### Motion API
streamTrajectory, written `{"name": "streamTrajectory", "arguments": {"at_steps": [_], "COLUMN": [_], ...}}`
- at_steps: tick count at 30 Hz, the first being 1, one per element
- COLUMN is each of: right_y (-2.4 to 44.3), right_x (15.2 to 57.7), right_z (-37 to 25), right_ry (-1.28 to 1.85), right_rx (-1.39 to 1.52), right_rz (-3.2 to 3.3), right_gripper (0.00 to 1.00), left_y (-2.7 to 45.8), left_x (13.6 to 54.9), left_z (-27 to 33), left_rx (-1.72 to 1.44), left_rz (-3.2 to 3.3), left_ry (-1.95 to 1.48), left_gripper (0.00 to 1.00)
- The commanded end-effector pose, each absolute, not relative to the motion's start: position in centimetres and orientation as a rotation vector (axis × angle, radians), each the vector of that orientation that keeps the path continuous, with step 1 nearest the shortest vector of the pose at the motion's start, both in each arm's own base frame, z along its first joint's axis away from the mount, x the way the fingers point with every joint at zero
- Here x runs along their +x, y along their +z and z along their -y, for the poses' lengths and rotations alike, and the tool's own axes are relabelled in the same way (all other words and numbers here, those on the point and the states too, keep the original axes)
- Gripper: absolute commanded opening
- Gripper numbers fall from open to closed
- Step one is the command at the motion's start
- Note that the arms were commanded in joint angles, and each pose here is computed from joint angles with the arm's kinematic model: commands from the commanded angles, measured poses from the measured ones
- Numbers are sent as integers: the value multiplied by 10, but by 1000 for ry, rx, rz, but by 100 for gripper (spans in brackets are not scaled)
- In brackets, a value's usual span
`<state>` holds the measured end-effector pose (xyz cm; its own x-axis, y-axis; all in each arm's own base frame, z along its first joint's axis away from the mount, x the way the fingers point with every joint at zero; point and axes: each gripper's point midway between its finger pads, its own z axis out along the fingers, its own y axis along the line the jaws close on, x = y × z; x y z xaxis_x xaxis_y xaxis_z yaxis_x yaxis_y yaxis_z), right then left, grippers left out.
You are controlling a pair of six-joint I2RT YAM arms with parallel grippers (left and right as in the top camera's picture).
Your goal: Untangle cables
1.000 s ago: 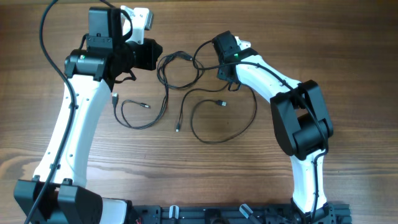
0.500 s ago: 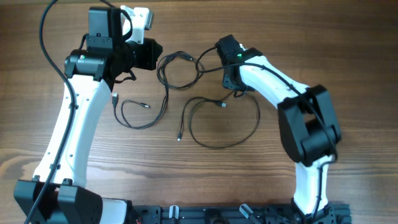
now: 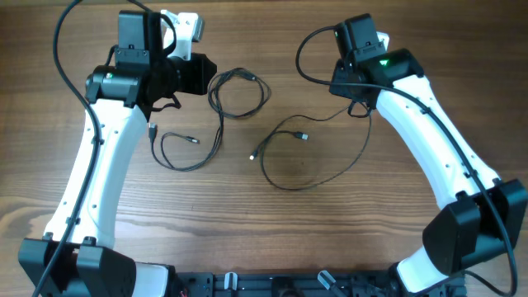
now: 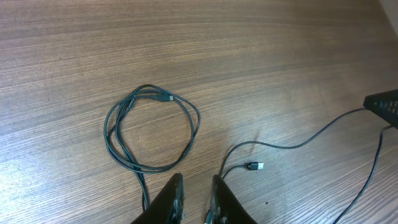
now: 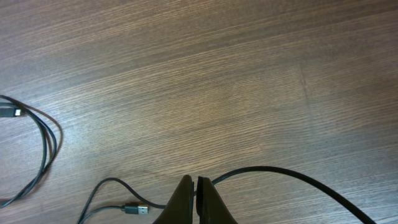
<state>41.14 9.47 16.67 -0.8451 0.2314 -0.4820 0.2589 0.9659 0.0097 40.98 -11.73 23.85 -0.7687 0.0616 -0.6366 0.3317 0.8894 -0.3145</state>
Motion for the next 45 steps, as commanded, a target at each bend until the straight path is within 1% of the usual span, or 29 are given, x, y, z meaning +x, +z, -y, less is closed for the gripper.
{"name": "streamTrajectory", "arguments": {"at_steps": [1,5,9,12,17,19,24,28,31,35,39,42,45], "right_y": [175,182,214,252,338,378,421,453,466,478,478,476,473], "right_x": [406,405,407,406,397,385,357,335,318,283,249,213,192], "right_z": [-92,-91,-90,-85,-71,-57,-25,17,52,120,178,226,257], "right_ry": [-81,-86,-89,-91,-56,-41,-55,-83,-140,-249,-334,-436,-461], "right_rx": [298,287,261,227,204,236,293,420,513,752,976,1177,1314], "right_rz": [-2619,-2615,-2590,-2561,-2437,-2372,-2303,-2196,-2138,-2035,-1953,-1862,-1780], "right_gripper": [4,5,4,4,4,5,4,4,4,4,4,5,5], "left_y": [245,245,245,245,245,245,245,247,247,247,247,247,247], "left_x": [410,410,410,410,410,410,409,408,408,408,407,406,406], "left_z": [119,119,119,119,119,119,120,123,123,124,125,125,127], "left_rx": [268,268,268,268,262,242,244,253,254,257,258,258,260], "left_rz": [-2393,-2393,-2394,-2394,-2395,-2400,-2399,-2395,-2395,-2393,-2396,-2396,-2396], "left_ry": [-579,-578,-578,-578,-581,-593,-598,-622,-626,-633,-639,-640,-654], "left_gripper": [16,17,16,16,16,16,16,16,16,16,16,16,16]}}
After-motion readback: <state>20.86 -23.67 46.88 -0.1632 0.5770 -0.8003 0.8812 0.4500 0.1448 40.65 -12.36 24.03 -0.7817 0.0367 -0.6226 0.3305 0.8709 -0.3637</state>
